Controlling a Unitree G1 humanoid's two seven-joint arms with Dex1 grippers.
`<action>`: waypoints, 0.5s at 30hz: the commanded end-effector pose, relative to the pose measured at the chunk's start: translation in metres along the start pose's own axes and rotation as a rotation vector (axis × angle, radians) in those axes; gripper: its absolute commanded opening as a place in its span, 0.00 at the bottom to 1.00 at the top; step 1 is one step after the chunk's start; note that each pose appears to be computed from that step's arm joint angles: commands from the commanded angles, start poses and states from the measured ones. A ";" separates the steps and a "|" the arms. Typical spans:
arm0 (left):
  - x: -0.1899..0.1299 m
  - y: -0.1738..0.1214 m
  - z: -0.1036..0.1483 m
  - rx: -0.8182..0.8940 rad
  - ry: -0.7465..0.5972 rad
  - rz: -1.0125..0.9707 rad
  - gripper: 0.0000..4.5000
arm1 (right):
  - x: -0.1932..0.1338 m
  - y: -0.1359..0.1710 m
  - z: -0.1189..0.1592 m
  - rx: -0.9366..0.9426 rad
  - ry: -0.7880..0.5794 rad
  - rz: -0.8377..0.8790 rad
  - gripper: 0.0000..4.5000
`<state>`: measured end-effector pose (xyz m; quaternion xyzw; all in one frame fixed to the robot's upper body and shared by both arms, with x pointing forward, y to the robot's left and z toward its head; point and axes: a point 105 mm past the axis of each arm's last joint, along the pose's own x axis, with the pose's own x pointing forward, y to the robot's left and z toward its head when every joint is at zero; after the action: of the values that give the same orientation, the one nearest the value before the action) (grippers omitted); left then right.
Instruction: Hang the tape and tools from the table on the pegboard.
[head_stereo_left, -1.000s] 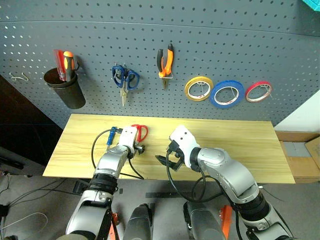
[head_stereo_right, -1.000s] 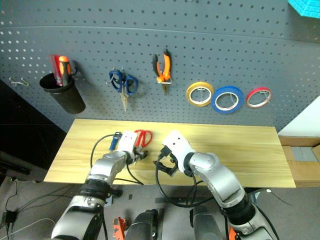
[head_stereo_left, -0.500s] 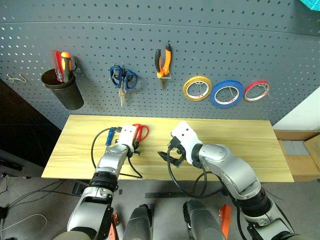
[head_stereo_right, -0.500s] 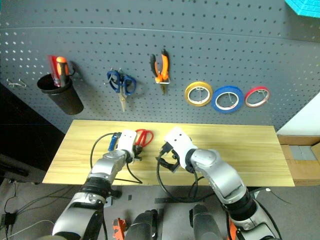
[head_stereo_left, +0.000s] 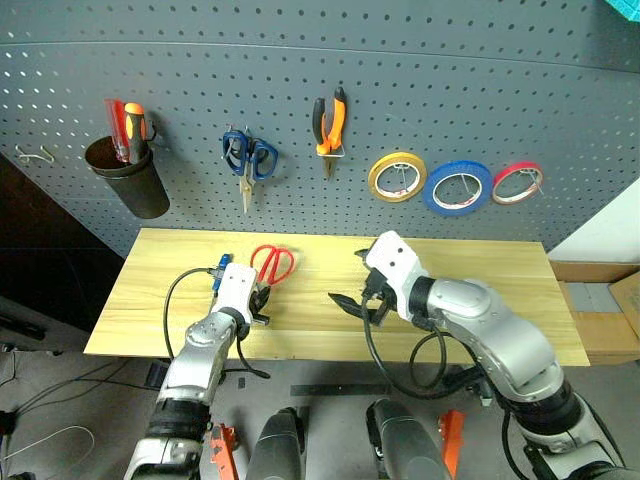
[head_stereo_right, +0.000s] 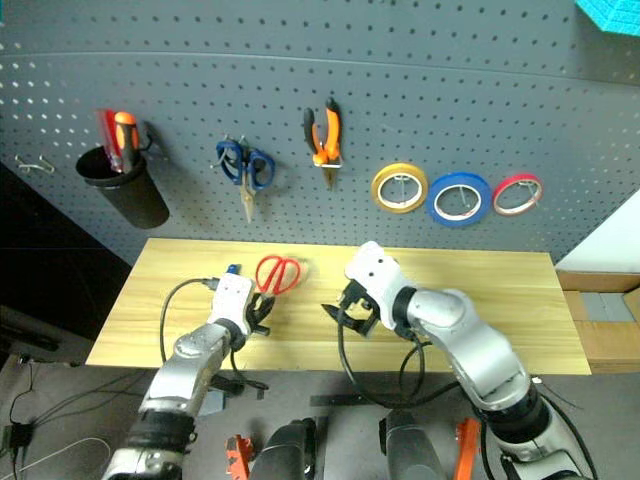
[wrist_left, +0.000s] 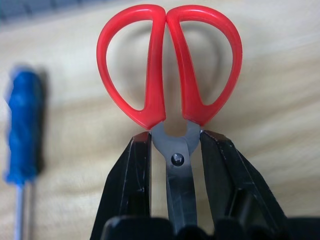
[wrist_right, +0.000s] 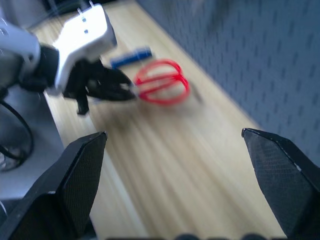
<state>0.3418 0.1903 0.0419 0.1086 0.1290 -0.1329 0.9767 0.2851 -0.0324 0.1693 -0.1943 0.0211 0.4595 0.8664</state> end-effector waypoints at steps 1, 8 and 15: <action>-0.019 -0.001 0.039 0.059 -0.186 -0.016 0.24 | -0.021 -0.003 0.040 -0.037 -0.189 0.023 1.00; -0.050 0.002 0.077 0.167 -0.378 0.012 0.24 | -0.040 -0.012 0.065 -0.072 -0.300 0.027 1.00; -0.074 0.014 0.120 0.313 -0.587 0.144 0.24 | -0.042 -0.026 0.067 -0.107 -0.308 -0.011 1.00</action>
<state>0.3099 0.1930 0.1515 0.2000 -0.1272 -0.1205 0.9640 0.2750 -0.0516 0.2343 -0.1593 -0.1050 0.4829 0.8546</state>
